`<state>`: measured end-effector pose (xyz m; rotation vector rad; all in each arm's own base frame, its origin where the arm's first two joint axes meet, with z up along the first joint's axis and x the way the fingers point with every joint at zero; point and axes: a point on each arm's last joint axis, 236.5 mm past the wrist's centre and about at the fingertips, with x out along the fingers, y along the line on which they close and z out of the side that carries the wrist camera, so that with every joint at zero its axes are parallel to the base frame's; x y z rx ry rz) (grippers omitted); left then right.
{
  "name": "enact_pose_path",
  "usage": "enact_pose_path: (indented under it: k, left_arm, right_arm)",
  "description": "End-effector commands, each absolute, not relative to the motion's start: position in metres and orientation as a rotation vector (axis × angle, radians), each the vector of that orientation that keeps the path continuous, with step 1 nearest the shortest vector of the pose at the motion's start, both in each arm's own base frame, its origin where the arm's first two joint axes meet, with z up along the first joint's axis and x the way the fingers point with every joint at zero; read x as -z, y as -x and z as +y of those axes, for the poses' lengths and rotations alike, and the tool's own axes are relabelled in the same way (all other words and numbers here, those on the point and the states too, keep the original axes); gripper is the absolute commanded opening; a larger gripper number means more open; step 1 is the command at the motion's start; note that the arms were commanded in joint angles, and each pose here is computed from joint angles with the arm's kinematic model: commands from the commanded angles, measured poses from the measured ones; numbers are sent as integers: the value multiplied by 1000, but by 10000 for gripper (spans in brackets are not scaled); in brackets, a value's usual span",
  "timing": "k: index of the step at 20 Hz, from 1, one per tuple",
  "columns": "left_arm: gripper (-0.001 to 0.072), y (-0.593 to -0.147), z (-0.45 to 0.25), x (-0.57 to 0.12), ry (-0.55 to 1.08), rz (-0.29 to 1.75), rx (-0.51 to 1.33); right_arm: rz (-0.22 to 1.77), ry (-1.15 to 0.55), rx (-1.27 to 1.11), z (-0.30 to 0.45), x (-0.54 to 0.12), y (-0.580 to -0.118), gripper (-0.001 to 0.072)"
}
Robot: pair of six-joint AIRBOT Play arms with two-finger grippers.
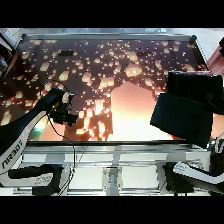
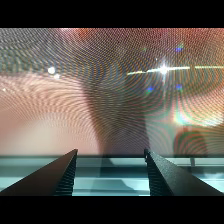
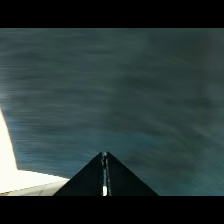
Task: Fold the clothes and pants, and hang the long-sleeved shirts on hangers.
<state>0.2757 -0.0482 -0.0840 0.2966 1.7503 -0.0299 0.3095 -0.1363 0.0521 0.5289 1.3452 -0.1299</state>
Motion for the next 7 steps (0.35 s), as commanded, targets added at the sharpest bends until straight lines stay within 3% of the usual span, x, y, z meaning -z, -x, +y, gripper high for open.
enact_pose_path:
  k: [1, 7]
  left_arm:
    - [498, -276, -48, 84, -296, 1751, 29]
    - [498, -276, -48, 84, -296, 1751, 29]
  right_arm:
    - [1248, -399, -100, -55, -74, -354, 27]
    - [1282, -102, -395, 79, -67, -363, 27]
